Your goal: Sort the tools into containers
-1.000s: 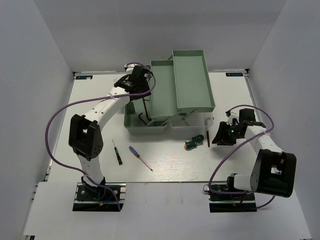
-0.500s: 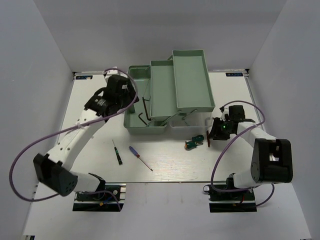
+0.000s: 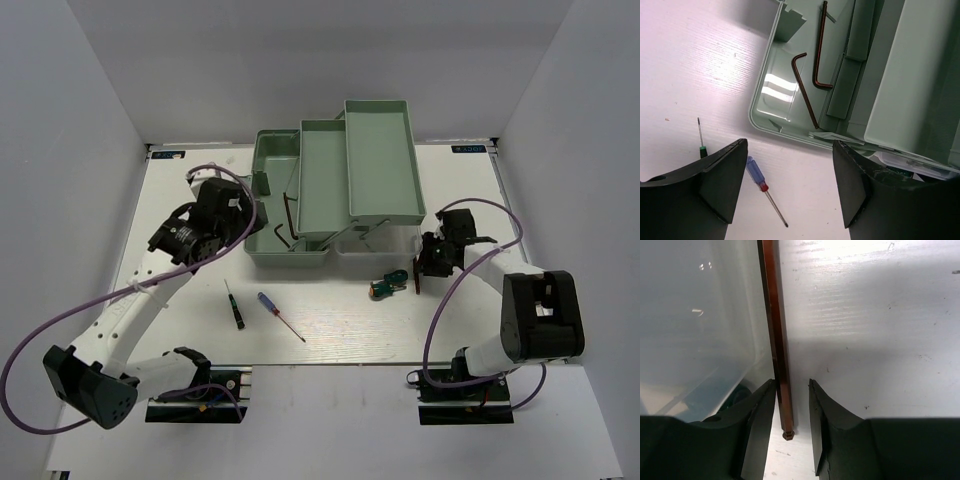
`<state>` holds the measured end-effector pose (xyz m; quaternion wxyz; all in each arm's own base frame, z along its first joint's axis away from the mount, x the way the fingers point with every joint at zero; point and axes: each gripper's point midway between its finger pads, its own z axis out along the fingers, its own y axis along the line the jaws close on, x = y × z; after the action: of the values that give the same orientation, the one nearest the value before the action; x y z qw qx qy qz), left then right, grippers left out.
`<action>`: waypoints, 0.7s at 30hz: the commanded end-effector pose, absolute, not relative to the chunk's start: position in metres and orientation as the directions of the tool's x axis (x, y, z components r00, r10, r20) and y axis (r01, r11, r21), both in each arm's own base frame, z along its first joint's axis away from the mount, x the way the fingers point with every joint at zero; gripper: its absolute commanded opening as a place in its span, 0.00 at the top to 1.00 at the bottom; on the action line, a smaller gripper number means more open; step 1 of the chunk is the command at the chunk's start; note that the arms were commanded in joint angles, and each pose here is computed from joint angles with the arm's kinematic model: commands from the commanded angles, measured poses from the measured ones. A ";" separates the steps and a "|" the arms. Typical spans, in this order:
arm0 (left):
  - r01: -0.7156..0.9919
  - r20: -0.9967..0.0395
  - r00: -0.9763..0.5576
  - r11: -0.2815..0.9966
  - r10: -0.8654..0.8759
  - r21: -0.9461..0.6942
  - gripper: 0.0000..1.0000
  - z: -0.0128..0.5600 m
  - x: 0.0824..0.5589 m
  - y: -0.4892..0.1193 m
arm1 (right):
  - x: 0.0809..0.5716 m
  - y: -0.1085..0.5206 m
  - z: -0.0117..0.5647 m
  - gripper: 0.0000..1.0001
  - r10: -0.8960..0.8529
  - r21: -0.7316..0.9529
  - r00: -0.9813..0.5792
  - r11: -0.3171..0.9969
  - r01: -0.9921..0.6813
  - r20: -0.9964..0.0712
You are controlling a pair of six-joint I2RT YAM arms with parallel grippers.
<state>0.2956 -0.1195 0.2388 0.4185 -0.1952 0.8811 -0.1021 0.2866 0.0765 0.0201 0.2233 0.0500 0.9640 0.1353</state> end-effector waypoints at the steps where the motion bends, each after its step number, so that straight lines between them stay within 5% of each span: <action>1: -0.287 -0.698 -0.549 0.888 -0.461 -0.360 0.21 0.244 0.287 -0.112 | 0.297 0.079 0.022 0.61 0.185 0.260 -0.869 0.963 0.067 -0.460; 21: -0.318 -0.691 -0.542 0.878 -0.478 -0.358 0.21 0.242 0.279 -0.104 | 0.256 0.037 -0.012 0.74 0.296 0.058 -0.877 0.953 0.296 -0.379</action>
<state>0.2828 -0.1109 0.2362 0.4108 -0.2191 0.8795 -0.0981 0.2922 0.0669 0.0152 0.2511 0.1313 0.9555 0.0821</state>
